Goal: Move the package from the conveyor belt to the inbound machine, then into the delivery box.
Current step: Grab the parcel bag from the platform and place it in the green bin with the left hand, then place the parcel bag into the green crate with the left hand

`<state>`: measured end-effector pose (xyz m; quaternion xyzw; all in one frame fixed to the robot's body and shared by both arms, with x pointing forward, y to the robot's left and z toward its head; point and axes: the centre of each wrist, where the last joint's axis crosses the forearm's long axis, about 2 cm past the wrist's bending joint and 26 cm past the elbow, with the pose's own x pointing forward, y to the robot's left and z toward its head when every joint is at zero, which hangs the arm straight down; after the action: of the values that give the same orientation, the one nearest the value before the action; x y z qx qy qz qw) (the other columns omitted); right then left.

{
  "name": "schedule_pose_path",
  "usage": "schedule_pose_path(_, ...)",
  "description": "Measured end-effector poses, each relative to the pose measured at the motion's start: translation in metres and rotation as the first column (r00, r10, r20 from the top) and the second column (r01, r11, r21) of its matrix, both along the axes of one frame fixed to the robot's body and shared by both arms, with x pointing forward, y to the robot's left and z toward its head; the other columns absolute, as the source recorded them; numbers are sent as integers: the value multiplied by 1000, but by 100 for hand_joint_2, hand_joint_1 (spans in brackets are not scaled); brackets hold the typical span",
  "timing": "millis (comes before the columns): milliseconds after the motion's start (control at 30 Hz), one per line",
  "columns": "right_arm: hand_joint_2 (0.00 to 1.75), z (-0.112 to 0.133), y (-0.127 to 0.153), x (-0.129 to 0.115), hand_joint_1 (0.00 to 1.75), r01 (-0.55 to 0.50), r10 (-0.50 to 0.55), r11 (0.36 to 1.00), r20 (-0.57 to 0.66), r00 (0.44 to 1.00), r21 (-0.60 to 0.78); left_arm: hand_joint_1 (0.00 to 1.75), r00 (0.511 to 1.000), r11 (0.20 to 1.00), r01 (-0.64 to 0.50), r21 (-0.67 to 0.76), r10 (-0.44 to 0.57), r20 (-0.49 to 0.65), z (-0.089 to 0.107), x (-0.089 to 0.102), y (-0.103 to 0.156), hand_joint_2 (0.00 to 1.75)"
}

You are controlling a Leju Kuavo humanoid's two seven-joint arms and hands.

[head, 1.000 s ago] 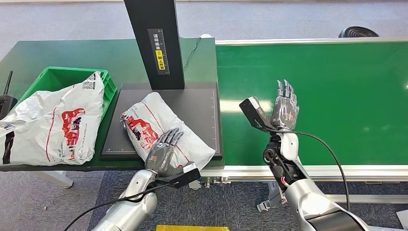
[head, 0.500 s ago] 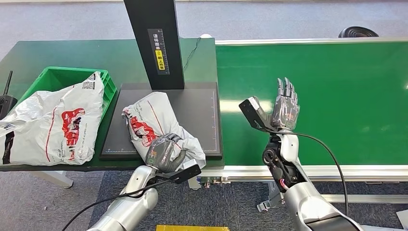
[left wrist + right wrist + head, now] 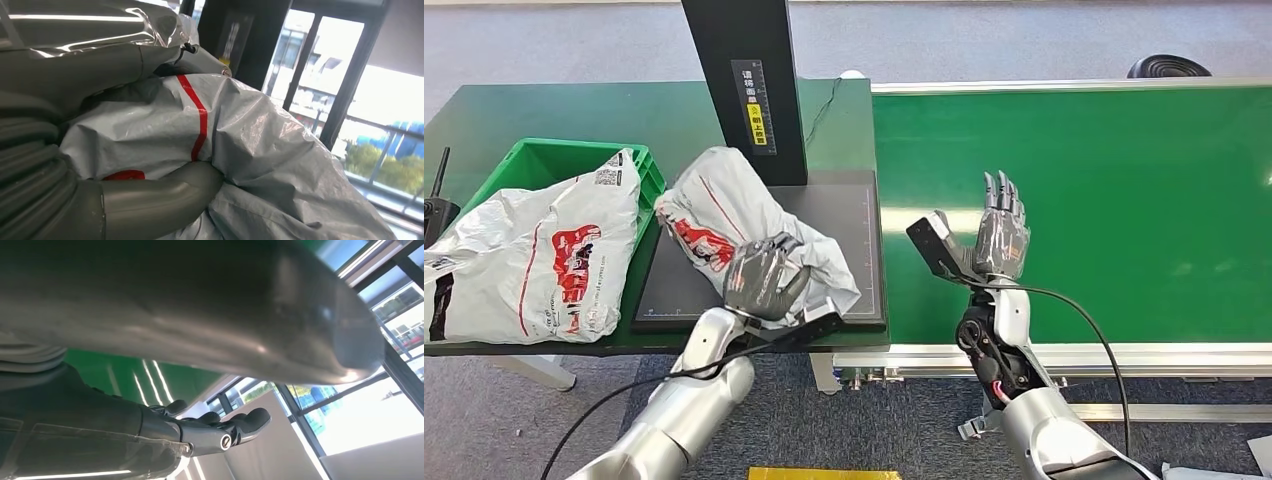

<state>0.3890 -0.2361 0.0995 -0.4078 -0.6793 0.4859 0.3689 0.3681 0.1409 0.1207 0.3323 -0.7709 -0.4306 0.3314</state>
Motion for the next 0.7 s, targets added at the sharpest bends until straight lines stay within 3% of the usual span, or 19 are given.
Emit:
schedule_pose_path(200, 0, -2, 10, -2, 0, -18, 18, 1000, -12, 1000, 16, 175, 983, 998, -53, 19, 48, 178, 61, 37, 7, 175)
schedule_pose_path(367, 0, -3, 13, -3, 0, -15, 15, 999, -22, 1000, 29, 175, 953, 992, -121, 23, 109, 282, 102, 64, 29, 175)
schedule_pose_path(500, 0, -5, 10, -4, 0, 1, 0, 999, -34, 999, 35, 175, 929, 979, -201, 16, 186, 319, 123, 82, 64, 175)
schedule_pose_path(700, 0, -15, -5, -9, 0, 32, -30, 999, -57, 998, 25, 174, 886, 938, -345, -31, 336, 319, 129, 93, 144, 175)
